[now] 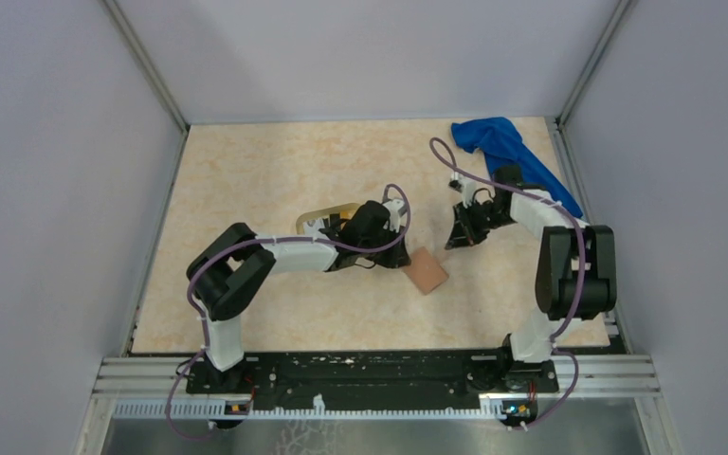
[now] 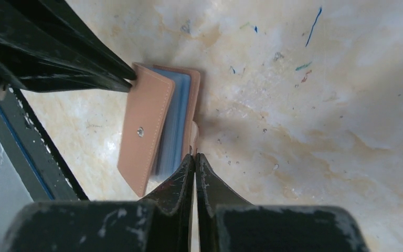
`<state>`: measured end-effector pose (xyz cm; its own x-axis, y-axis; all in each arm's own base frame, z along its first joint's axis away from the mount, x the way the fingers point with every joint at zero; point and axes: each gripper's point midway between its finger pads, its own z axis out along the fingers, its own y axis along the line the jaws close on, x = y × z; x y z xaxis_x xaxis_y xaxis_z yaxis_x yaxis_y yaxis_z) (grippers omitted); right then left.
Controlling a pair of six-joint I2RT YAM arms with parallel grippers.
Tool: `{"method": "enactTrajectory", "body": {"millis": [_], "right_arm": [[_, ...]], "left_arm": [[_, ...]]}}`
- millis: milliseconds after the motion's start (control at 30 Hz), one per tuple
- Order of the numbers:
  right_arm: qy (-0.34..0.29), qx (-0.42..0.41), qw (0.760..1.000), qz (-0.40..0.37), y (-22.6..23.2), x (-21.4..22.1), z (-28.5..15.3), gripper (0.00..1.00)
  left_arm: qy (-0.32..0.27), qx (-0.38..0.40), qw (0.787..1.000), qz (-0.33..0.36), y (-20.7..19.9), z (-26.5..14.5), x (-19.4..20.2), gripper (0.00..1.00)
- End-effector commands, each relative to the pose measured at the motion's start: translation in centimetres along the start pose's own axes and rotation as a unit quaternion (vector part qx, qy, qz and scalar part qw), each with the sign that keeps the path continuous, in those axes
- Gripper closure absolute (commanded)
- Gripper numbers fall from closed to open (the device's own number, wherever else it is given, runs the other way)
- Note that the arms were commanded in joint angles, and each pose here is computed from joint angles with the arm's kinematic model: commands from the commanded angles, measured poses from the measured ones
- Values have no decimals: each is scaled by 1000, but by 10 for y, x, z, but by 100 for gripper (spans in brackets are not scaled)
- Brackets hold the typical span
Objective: Put the credit cards into the card holder
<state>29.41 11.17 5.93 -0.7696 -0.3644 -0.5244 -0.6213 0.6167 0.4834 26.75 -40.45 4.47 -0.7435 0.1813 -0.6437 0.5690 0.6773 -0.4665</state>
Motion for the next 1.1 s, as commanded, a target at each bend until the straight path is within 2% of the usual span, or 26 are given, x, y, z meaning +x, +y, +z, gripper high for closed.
{"method": "enactTrajectory", "body": {"millis": [0, 267, 700, 1067], "right_arm": [[-57, -4, 995, -86, 27, -33, -22, 100], [-24, -6, 994, -105, 46, -29, -2, 100], [26, 16, 993, -112, 38, -8, 16, 100], [36, 8, 992, -122, 38, 4, 19, 100]], "left_arm": [[35, 21, 999, -4, -4, 5, 18, 81], [28, 54, 998, -31, -18, 3, 17, 82], [4, 87, 995, -47, -30, 13, 2, 78], [2, 105, 991, -82, -26, 22, 2, 80]]}}
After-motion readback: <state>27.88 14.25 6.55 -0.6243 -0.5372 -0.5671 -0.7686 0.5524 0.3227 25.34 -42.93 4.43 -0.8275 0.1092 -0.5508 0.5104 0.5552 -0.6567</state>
